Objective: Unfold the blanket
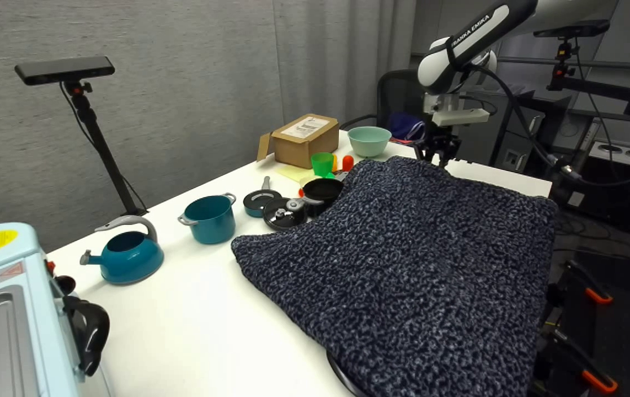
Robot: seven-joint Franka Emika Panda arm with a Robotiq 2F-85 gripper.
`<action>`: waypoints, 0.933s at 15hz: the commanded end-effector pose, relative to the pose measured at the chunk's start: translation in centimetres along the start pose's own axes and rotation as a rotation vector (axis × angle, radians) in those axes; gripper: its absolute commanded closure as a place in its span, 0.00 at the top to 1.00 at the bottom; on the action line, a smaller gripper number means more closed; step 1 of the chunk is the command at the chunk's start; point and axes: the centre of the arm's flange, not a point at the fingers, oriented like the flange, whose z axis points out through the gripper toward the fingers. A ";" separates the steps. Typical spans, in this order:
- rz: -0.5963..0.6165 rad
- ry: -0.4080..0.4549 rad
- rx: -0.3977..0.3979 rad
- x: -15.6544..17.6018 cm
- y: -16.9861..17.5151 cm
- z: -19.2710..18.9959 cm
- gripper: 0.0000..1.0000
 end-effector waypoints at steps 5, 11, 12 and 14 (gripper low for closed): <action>-0.046 0.115 0.026 0.6 1.3 -4.0 0.00; -0.038 0.228 -0.002 2.6 2.2 -8.0 0.01; -0.035 0.240 -0.008 2.9 2.3 -8.4 0.01; -0.038 0.256 -0.024 3.5 2.6 -8.9 0.01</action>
